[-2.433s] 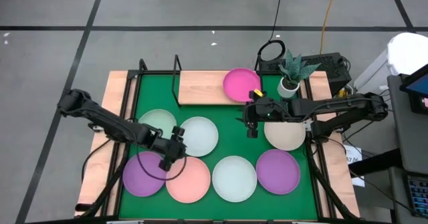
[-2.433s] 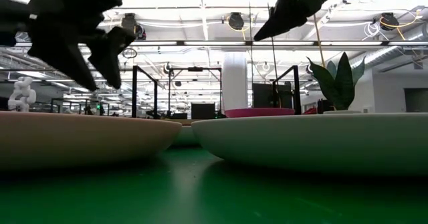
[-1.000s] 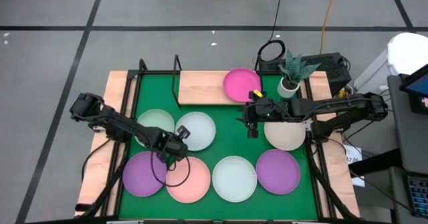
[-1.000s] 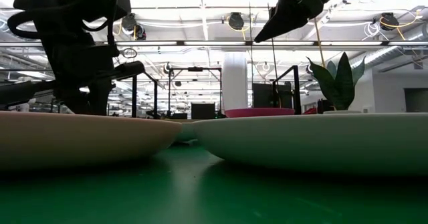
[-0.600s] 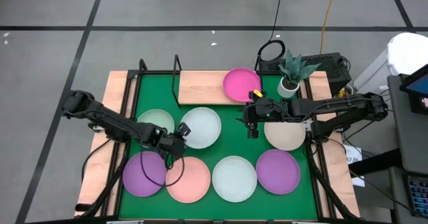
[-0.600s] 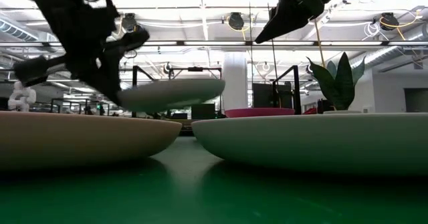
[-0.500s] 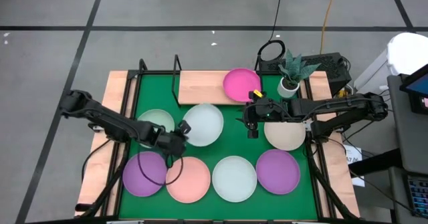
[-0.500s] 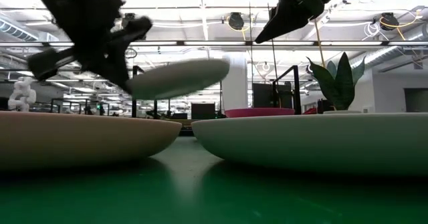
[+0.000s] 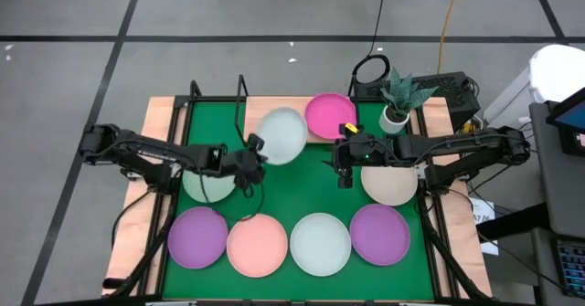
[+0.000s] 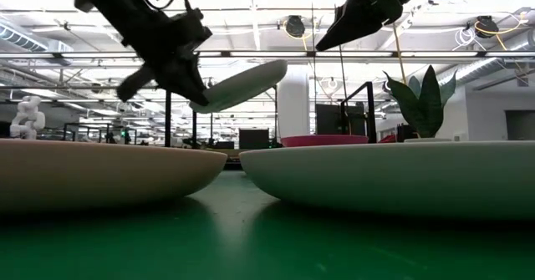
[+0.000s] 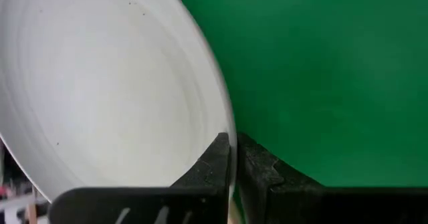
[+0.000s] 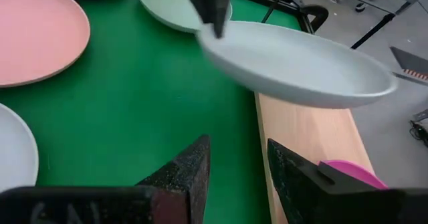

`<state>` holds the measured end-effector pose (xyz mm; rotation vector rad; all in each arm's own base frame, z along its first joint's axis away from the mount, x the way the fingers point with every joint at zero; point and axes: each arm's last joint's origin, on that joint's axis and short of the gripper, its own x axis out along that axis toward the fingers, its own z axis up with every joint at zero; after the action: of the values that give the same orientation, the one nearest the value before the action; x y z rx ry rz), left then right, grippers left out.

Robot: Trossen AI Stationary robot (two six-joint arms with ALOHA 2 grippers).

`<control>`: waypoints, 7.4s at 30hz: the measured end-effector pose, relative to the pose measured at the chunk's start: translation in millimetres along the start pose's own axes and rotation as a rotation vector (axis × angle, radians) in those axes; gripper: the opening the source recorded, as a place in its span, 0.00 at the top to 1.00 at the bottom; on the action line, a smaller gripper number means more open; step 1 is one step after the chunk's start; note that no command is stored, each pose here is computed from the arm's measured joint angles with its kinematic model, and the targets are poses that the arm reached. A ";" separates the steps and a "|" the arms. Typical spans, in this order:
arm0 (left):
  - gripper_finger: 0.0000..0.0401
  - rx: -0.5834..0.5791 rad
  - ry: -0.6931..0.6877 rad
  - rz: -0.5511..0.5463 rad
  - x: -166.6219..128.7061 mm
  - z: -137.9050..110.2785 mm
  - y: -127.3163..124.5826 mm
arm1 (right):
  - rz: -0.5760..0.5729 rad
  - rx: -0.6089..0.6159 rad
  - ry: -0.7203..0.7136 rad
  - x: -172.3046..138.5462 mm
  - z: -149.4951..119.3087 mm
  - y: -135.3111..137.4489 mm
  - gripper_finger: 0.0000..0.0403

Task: Place and stack plates onto a shelf
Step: Put the top gray plate on the shelf, then stack the light brown plate on top of the pink plate on the shelf

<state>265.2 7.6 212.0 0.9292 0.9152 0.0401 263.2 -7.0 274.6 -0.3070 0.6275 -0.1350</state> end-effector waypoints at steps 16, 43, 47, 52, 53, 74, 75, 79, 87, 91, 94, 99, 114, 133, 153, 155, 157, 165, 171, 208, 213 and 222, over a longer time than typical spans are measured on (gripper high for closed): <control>0.96 -0.348 -0.063 0.118 18.2 -23.1 39.6 | -0.246 -0.026 0.069 -2.3 -2.2 -7.8 0.68; 0.96 -0.436 0.096 0.061 65.5 -44.5 29.6 | -0.266 -0.055 0.007 -5.8 4.6 -10.3 0.68; 0.96 -0.401 0.135 0.021 73.5 -46.9 21.9 | -0.263 -0.052 0.009 -5.8 4.3 -10.1 0.68; 0.96 -0.362 0.193 0.028 83.4 -49.2 16.2 | -0.262 -0.039 0.008 -5.8 4.2 -10.1 0.68; 0.96 -0.354 0.208 0.034 84.6 -49.9 15.4 | -0.262 -0.039 0.008 -5.7 4.2 -10.0 0.68; 0.83 -0.371 0.217 0.080 84.9 -49.9 17.8 | -0.261 -0.039 0.008 -5.7 4.2 -10.0 0.68; 0.81 -0.373 0.217 0.081 84.9 -49.8 17.9 | -0.261 -0.040 0.008 -5.8 4.2 -10.0 0.68; 0.79 -0.381 0.218 0.081 85.0 -50.1 17.7 | -0.261 -0.039 0.008 -5.7 4.2 -10.0 0.68; 0.78 -0.412 0.246 0.129 84.8 -50.9 19.3 | -0.261 -0.032 0.007 -5.8 4.2 -9.9 0.68; 0.78 -0.426 0.246 0.136 84.8 -50.8 19.7 | -0.261 -0.032 0.007 -5.8 4.2 -9.9 0.68; 0.78 -0.433 0.246 0.137 84.8 -50.7 19.6 | -0.261 -0.032 0.007 -5.8 4.2 -9.9 0.68; 0.78 -0.435 0.244 0.138 84.4 -49.3 18.7 | -0.260 -0.032 0.008 -5.8 4.1 -9.9 0.68; 0.63 -0.433 0.240 0.138 83.4 -46.2 16.7 | -0.259 -0.034 0.011 -5.7 3.8 -9.8 0.68; 0.48 -0.630 -0.150 0.271 -51.0 -14.3 51.0 | -0.244 0.045 0.026 -5.8 1.4 -6.8 0.68; 0.48 -0.768 -0.377 0.299 -128.8 -30.4 51.0 | -0.188 0.123 0.026 -9.7 2.3 11.7 0.68; 0.48 -0.765 -0.371 0.295 -128.5 -30.7 50.4 | -0.175 0.131 0.039 -10.8 1.5 15.0 0.68; 0.48 -0.761 -0.363 0.289 -127.9 -31.1 49.6 | -0.157 0.154 0.079 -14.4 1.4 17.9 0.68; 0.48 -0.752 -0.325 0.246 -125.6 -33.6 44.9 | -0.138 0.396 0.251 -36.5 2.1 27.6 0.68; 0.48 -0.775 -0.323 0.168 -123.9 -34.6 40.5 | -0.141 0.543 0.419 -41.6 -13.1 38.8 0.68; 0.48 -0.735 -0.450 0.162 -127.8 -27.6 47.0 | -0.164 0.980 0.951 9.6 -130.7 57.1 0.69; 0.48 -0.725 -0.449 0.164 -127.8 -27.6 47.0 | -0.095 0.998 0.991 9.0 -130.5 58.4 0.85; 0.48 -0.728 -0.446 0.161 -127.7 -27.8 46.7 | 0.034 1.013 1.027 5.7 -116.0 65.7 0.98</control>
<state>180.5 4.7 321.9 0.3016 0.3523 0.2747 200.8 26.0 161.4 0.8191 1.4721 -0.5682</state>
